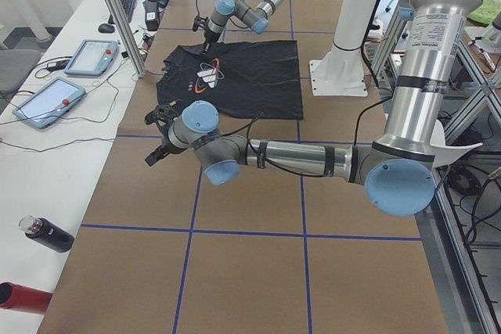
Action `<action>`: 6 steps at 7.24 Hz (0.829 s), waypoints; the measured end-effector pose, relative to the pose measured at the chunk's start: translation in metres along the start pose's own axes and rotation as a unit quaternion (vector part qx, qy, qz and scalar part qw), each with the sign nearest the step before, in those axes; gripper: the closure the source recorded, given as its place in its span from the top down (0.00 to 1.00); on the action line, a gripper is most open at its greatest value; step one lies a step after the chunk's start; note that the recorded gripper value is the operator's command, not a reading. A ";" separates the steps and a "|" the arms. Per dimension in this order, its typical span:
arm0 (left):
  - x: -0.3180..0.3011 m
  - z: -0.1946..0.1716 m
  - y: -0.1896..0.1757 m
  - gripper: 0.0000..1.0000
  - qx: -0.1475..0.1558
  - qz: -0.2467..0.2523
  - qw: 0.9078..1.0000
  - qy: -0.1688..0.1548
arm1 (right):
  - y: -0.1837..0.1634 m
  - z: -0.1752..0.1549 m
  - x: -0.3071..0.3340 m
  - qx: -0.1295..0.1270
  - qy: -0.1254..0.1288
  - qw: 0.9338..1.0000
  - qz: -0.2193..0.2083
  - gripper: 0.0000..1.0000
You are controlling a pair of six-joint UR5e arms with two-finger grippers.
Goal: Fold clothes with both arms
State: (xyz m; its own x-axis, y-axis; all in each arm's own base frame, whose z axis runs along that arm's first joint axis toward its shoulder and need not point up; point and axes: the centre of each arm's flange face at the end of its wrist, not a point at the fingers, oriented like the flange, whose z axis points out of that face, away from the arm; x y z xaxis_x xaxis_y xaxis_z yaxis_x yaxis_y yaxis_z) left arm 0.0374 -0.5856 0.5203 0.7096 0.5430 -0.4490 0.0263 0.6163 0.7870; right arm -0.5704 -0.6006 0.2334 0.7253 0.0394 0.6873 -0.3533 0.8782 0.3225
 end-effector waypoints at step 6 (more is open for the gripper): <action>0.067 0.121 -0.063 0.99 -0.008 -0.182 0.983 0.006 | -0.038 -0.088 0.077 -0.070 -0.031 0.997 -0.013 0.99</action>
State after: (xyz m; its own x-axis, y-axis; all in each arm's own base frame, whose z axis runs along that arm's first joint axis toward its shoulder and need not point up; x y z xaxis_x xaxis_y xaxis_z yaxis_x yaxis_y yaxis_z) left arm 0.1688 -0.6571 0.4915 0.6466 0.2926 -0.7045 0.2648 0.7800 0.5670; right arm -0.4496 -0.5896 0.2166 0.6941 -0.0099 0.7198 -0.2457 0.9366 0.2498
